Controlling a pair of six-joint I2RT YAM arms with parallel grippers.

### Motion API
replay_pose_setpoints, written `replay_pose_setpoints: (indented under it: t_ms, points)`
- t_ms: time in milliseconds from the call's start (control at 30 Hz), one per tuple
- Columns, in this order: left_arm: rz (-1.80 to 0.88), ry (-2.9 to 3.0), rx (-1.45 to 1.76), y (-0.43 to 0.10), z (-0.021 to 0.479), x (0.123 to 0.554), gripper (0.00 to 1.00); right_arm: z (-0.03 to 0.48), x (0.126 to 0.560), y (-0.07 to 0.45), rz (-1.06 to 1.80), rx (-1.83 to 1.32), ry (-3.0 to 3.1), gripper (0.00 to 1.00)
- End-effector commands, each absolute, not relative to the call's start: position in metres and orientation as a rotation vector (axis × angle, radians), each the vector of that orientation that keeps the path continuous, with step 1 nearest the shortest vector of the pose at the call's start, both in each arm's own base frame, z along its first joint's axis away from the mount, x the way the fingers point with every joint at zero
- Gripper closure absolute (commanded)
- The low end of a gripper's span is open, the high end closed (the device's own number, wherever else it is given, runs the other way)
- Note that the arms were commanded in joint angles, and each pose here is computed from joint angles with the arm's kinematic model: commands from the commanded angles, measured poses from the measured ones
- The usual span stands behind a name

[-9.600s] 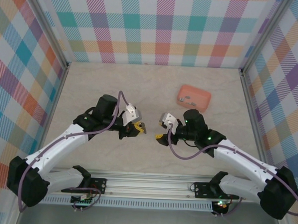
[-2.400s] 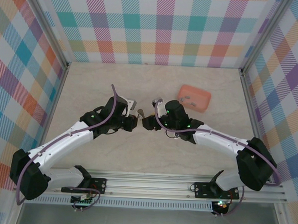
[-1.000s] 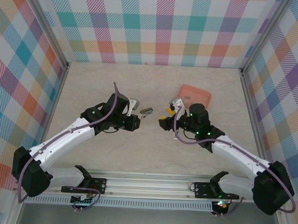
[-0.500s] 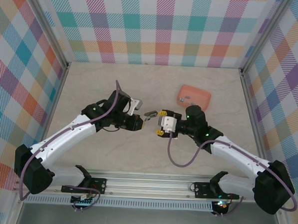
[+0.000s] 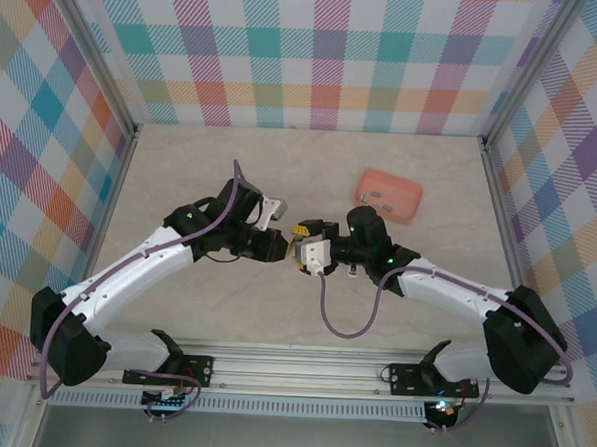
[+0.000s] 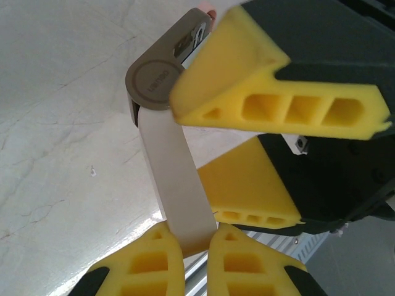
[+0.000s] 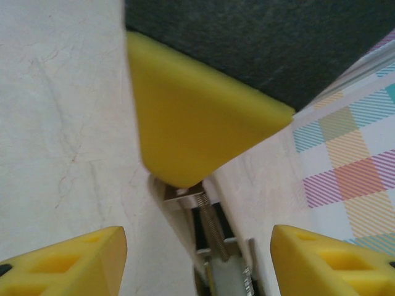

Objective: Load the staples into the stapler

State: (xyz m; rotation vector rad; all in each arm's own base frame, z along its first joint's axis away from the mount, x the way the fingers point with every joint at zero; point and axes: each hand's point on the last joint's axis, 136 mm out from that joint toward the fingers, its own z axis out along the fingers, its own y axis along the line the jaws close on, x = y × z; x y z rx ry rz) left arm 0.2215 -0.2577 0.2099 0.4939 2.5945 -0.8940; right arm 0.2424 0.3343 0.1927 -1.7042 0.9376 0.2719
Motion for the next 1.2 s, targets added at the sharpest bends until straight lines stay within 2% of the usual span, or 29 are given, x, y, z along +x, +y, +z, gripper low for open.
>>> replay_pose_setpoints:
  t_ms: [0,267,400,567,700,767,867,967,1167]
  points:
    - [-0.934,2.590,0.512,-0.263,0.219,0.218,0.94,0.216,0.244,0.350,0.261,-1.681,0.811,0.38]
    - [-0.946,2.588,0.513,-0.265,0.219,0.218,0.94,0.213,0.251,0.361,0.255,-1.681,0.792,0.50]
    - [-0.939,2.582,0.511,-0.263,0.221,0.218,0.94,0.211,0.253,0.361,0.240,-1.696,0.791,0.61]
    - [-0.910,2.576,0.505,-0.260,0.221,0.220,0.93,0.209,0.252,0.359,0.222,-1.707,0.784,0.82]
    - [-0.868,2.562,0.483,-0.254,0.222,0.224,0.87,0.207,0.251,0.357,0.220,-1.713,0.789,0.87]
    - [-0.839,2.548,0.470,-0.251,0.223,0.227,0.77,0.203,0.251,0.355,0.225,-1.715,0.811,0.87]
    - [-0.780,2.518,0.423,-0.240,0.227,0.233,0.55,0.198,0.251,0.351,0.256,-1.695,0.889,0.87]
    - [-0.720,2.467,0.363,-0.227,0.233,0.241,0.37,0.194,0.251,0.345,0.338,-1.621,1.053,0.87]
    - [-0.559,2.336,0.198,-0.193,0.238,0.259,0.10,0.189,0.261,0.334,0.532,-1.358,1.466,0.87]
